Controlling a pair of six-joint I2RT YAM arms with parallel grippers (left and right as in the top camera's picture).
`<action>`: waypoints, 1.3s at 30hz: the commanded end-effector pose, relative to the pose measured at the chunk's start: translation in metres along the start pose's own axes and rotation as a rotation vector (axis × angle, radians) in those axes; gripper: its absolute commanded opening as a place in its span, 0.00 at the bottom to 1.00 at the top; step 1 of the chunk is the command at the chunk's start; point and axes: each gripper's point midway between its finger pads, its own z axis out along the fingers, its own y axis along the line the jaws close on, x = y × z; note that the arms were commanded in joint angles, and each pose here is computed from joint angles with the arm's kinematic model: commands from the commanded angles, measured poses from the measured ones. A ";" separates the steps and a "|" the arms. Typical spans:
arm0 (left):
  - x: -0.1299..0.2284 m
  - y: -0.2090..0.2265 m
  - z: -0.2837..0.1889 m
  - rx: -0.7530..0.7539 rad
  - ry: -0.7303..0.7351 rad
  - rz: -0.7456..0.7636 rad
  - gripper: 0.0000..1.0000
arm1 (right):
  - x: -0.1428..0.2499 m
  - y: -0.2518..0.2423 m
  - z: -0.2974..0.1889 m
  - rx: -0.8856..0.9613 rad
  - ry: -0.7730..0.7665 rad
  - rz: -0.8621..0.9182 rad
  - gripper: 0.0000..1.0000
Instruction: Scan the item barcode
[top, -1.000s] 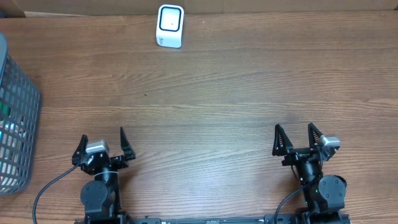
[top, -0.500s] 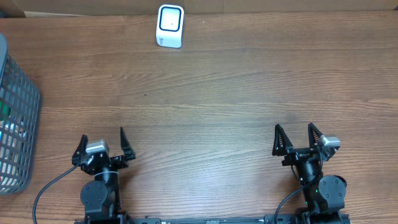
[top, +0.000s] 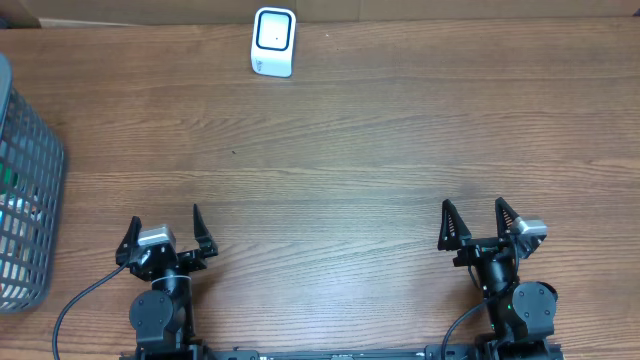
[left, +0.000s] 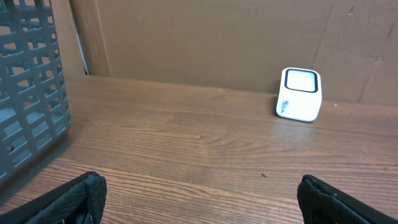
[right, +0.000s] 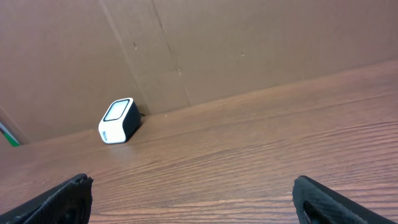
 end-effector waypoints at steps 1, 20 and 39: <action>-0.001 0.000 0.000 -0.005 -0.009 -0.004 1.00 | 0.002 0.000 0.000 0.001 -0.004 -0.004 1.00; -0.001 0.000 0.000 -0.004 -0.010 -0.005 1.00 | 0.002 0.000 0.000 0.001 -0.004 -0.004 1.00; -0.048 -0.020 -0.011 0.116 -0.048 -0.185 1.00 | 0.002 0.000 0.000 0.001 -0.004 -0.004 1.00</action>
